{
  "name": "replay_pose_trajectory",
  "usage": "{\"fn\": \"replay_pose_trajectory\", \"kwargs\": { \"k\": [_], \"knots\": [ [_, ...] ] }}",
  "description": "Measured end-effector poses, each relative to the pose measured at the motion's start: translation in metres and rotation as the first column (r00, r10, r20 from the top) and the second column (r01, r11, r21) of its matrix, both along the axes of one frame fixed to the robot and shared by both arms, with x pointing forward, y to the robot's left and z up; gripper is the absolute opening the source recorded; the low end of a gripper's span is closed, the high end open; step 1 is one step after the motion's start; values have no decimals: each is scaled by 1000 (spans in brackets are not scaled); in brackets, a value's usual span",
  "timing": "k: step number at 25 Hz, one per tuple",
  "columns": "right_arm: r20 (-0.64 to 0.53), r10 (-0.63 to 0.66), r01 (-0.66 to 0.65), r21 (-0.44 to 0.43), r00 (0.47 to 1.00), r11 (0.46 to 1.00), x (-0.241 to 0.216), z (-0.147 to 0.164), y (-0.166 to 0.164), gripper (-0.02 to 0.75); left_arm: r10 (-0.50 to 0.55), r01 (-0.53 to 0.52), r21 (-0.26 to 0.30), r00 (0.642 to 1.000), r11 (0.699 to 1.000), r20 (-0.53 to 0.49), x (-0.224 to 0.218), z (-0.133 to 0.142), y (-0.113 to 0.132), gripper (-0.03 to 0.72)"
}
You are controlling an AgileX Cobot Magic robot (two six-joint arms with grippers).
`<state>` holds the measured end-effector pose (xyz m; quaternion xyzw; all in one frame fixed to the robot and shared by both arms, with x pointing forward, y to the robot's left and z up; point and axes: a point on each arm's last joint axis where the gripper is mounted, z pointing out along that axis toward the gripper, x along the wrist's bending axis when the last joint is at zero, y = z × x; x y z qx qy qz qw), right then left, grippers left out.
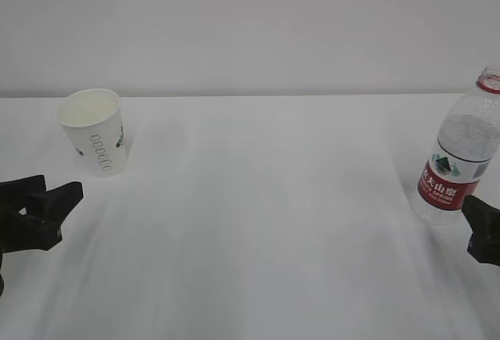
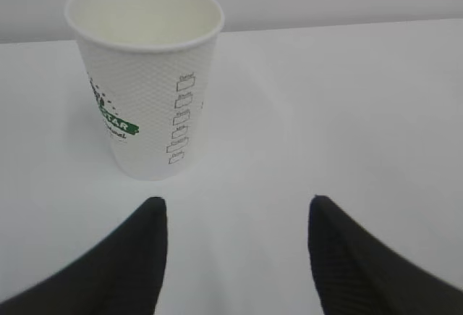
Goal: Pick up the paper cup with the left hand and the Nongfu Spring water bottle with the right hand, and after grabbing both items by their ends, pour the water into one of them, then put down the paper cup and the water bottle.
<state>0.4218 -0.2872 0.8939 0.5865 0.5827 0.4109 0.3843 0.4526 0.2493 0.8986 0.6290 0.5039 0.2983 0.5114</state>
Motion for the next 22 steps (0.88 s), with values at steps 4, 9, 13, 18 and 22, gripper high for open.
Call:
{"fn": "replay_pose_trajectory", "kwargs": {
  "k": [4, 9, 13, 18, 22],
  "knots": [
    [7, 0, 0, 0, 1000, 1000, 1, 1, 0, 535, -1, 1, 9, 999, 1000, -38, 0, -9, 0, 451],
    [16, 0, 0, 1, 1000, 1000, 3, 2, 0, 535, -1, 2, 12, 998, 1000, -59, 0, -14, 0, 451],
    [30, 0, 0, 2, 1000, 1000, 7, 4, 1, 535, -1, 2, 13, 998, 1000, -59, 0, -14, 0, 451],
    [65, 0, 0, 5, 998, 1000, 17, 8, 2, 550, -3, 4, 14, 998, 1000, -58, 0, -14, 0, 451],
    [83, 0, 0, 7, 997, 1000, 22, 11, 2, 608, -3, 4, 14, 998, 1000, -58, 0, -14, 0, 451]
  ]
}}
